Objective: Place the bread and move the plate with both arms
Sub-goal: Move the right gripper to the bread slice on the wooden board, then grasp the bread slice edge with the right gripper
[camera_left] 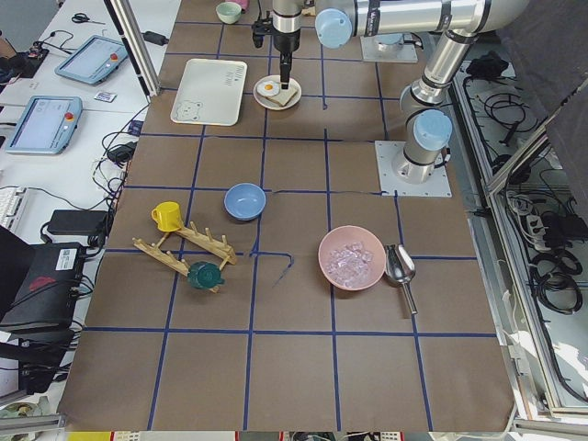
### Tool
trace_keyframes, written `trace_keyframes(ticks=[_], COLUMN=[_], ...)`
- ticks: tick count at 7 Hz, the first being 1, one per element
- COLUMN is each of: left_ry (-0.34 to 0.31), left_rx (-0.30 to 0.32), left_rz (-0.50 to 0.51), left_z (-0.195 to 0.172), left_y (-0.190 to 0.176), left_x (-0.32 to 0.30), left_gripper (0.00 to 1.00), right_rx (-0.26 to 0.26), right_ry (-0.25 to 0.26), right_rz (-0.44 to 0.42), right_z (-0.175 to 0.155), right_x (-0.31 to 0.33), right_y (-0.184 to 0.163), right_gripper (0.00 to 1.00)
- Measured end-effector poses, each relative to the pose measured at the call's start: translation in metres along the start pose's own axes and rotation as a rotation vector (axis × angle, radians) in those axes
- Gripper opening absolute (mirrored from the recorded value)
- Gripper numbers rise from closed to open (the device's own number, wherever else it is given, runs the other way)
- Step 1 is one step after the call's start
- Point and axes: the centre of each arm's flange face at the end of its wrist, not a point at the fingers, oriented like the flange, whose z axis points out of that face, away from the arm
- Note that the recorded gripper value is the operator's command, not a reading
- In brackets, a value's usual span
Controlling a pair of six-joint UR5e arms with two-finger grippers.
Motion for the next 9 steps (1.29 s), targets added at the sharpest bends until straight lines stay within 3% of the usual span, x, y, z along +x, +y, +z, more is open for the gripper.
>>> trace_keyframes(ticks=[1, 2, 4, 6, 7, 9], left_ry=[0.0, 0.0, 0.001, 0.001, 0.001, 0.0], left_rx=[0.0, -0.001, -0.002, -0.003, -0.002, -0.006], left_rz=[0.0, 0.0, 0.0, 0.002, 0.003, 0.004], left_z=[0.0, 0.0, 0.001, 0.002, 0.001, 0.003], left_y=[0.0, 0.0, 0.0, 0.0, 0.0, -0.001], left_x=[0.0, 0.0, 0.0, 0.0, 0.0, 0.0], left_gripper=[1.0, 1.0, 1.0, 1.0, 1.0, 1.0], right_rx=[-0.038, -0.038, 0.011, 0.019, 0.01, -0.04], right_ry=[-0.021, -0.025, 0.036, 0.157, 0.187, 0.179], right_rz=[0.043, 0.081, 0.1, 0.016, -0.066, -0.192], right_z=[0.026, 0.051, 0.108, 0.178, 0.205, 0.246], right_x=[0.048, 0.078, 0.095, 0.103, 0.107, 0.119], right_y=[0.006, 0.011, 0.016, 0.027, 0.032, 0.033], right_gripper=[1.0, 1.0, 1.0, 0.92, 0.86, 0.86])
